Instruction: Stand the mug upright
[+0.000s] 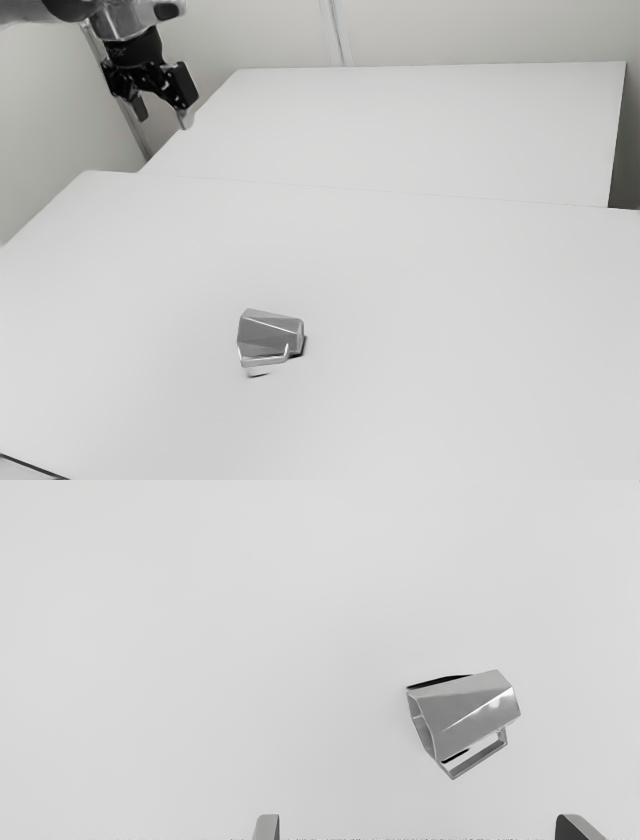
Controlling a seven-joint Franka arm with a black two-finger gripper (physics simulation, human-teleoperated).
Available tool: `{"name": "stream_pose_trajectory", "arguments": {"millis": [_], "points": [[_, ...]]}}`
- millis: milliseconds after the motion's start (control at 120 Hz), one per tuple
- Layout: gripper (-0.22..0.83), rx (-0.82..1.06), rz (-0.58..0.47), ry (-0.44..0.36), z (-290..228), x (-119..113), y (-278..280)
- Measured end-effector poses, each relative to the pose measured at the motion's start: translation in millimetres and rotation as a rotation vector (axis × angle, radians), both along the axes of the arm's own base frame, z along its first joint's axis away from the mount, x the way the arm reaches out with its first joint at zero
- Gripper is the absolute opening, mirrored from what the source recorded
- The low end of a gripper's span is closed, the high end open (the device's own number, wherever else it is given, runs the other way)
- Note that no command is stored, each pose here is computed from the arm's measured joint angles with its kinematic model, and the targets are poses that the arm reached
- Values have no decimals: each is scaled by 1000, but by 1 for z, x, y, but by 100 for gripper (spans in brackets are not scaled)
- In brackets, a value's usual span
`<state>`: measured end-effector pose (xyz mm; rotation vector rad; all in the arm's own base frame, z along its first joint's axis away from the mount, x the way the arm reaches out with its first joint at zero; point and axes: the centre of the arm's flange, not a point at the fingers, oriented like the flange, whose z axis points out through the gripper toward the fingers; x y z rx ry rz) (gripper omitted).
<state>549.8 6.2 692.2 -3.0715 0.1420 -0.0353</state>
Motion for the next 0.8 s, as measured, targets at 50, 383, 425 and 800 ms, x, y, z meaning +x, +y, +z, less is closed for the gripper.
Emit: {"name": "stream_pose_trajectory", "arguments": {"millis": [50, 383, 425, 800], "points": [[62, -25, 14, 11, -10, 1, 10], [61, -317, 113, 239, -206, -28, 29], [61, -381, 157, 244, -233, -33, 37], [62, -777, 499, 112, -358, -78, 95]]}}
